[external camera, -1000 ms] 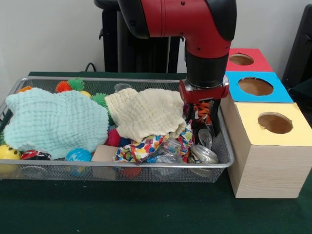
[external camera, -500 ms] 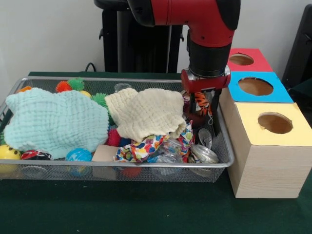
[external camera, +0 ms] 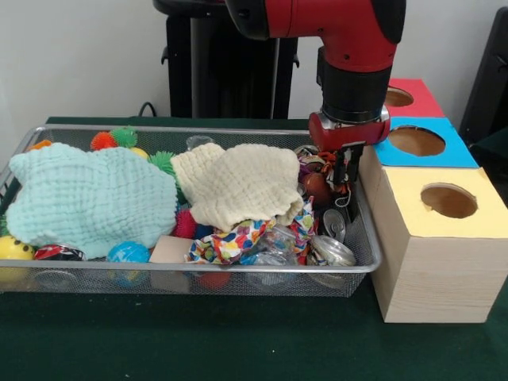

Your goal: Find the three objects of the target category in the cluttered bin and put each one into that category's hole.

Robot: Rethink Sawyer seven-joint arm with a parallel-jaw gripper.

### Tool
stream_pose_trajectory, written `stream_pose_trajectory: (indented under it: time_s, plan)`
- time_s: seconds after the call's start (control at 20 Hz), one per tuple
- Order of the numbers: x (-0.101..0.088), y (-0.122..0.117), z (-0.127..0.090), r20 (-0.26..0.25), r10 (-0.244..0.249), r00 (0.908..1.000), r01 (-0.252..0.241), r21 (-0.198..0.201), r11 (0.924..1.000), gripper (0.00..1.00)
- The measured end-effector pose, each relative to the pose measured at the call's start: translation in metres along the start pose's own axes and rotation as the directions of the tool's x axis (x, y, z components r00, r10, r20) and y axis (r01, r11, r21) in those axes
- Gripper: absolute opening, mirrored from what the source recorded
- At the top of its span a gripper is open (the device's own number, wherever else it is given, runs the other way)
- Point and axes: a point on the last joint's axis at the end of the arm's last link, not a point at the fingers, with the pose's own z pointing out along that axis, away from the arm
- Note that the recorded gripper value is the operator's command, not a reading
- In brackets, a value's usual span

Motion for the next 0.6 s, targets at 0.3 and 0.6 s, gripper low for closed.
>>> stream_pose_trajectory:
  time_s: [0.3,0.6]
  plan:
    - [0.0021,0.0021,-0.0017,0.025,-0.007,0.9997,0.007,0.019,0.9998,0.00]
    - [0.0022,0.0023,-0.0019,0.024,-0.001,0.9997,0.001,0.017,0.9999,0.00]
